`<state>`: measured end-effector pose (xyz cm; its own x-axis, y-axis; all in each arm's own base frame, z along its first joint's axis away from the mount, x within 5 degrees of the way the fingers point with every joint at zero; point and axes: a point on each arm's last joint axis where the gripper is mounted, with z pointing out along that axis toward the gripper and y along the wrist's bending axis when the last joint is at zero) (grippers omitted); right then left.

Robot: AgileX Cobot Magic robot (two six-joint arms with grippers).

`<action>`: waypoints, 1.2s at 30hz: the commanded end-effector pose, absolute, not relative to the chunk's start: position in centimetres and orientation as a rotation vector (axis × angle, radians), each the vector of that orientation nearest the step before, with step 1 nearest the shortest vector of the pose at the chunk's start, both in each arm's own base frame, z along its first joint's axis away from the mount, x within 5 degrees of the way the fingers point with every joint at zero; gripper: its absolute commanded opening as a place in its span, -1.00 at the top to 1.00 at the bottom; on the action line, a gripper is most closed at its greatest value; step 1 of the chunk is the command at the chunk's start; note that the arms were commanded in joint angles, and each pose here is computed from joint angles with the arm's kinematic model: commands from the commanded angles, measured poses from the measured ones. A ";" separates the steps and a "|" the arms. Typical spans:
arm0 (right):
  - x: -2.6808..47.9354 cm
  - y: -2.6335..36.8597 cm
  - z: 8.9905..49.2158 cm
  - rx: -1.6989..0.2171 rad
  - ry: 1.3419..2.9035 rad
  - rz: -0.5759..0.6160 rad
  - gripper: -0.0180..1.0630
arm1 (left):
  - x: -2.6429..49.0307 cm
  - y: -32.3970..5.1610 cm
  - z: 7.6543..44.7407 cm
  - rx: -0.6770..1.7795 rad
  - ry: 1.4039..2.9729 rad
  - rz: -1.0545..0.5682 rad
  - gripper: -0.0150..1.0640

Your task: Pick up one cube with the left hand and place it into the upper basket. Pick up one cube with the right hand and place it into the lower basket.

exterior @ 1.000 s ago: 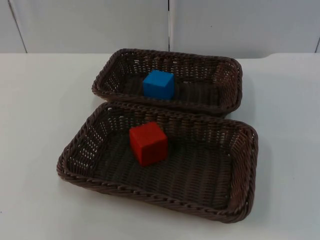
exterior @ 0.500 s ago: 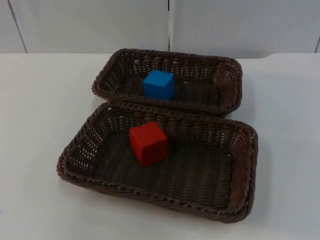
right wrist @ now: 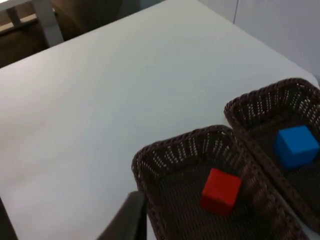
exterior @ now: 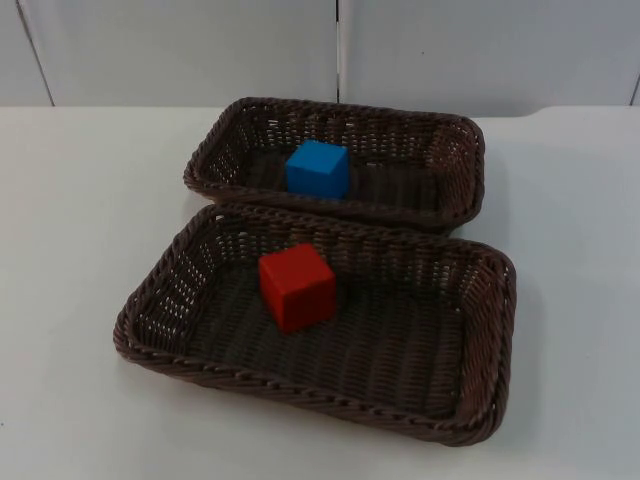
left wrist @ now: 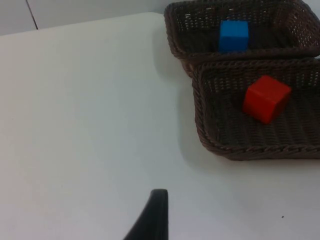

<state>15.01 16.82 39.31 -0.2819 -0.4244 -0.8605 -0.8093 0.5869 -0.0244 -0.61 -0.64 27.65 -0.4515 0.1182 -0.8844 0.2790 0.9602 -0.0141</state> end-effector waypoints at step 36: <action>1.7 3.5 32.2 -0.884 1.796 0.633 -0.98 | -0.6 -0.6 27.5 0.285 2.047 -0.197 -0.66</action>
<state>2.10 3.87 32.36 -0.2419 -0.2743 -0.9307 -0.7992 0.6002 0.0308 -0.61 -0.64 27.65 -0.4515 0.1182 -0.8844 0.2790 0.9602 -0.0141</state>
